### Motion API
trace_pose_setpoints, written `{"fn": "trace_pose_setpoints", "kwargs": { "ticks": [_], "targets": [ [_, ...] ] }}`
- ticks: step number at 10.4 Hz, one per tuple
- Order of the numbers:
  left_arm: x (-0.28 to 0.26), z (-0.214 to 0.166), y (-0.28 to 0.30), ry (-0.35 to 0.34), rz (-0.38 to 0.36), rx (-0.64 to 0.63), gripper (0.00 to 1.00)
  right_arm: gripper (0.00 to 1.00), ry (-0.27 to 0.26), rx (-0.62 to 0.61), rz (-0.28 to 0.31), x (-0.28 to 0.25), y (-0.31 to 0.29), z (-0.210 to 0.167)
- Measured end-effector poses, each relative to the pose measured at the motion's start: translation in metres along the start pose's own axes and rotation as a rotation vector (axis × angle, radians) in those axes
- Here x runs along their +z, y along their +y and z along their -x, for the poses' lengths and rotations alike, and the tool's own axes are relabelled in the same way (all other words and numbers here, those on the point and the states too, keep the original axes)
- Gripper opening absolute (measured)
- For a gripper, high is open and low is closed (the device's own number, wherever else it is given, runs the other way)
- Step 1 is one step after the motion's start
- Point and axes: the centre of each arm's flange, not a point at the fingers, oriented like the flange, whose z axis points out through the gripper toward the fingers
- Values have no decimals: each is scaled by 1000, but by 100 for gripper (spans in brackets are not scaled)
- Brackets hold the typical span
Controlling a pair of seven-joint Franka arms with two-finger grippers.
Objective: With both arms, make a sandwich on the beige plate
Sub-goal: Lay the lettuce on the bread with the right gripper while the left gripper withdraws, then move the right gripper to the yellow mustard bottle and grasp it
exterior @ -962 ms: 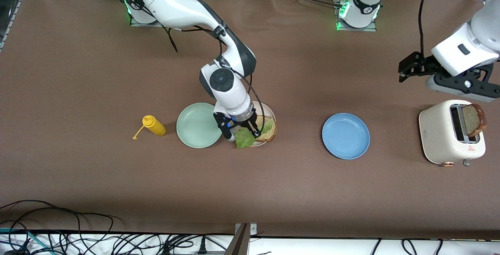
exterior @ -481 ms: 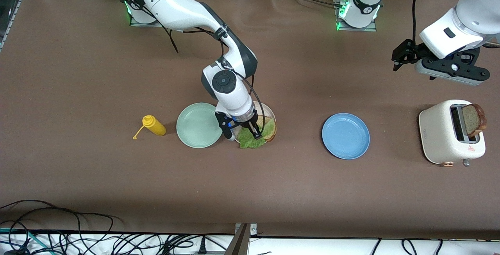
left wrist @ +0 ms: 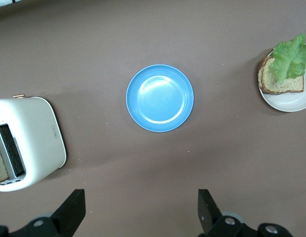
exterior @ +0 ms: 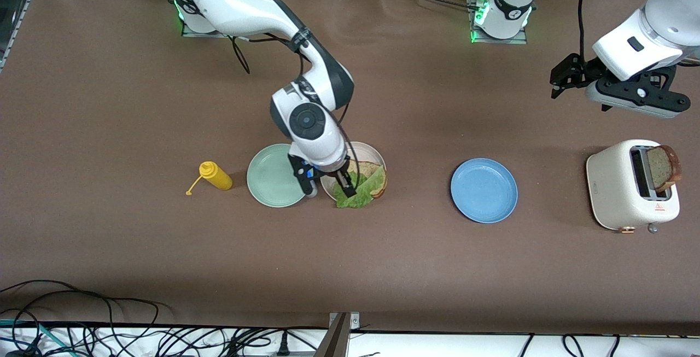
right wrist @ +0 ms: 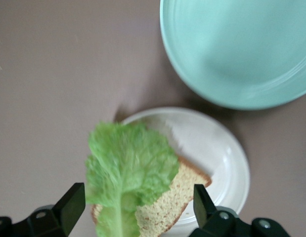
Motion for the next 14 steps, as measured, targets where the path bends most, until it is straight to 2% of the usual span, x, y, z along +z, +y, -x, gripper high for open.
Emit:
{"fn": "trace_pose_setpoints", "kwargs": {
  "ticks": [4,6,9,14],
  "targets": [
    [0,0,-2,2,1,-5,100,100,-3,-222,97,-100,11,-73],
    [-1,1,-12,7,1,-21,100,100,-3,-348,116,-130,19,-121],
    [-2,0,-9,8,1,-16,100,100,0,-613,162,-157,48,-191],
    [-2,1,-11,8,1,-19,100,100,-73,-964,195,-176,107,-258]
  ]
}}
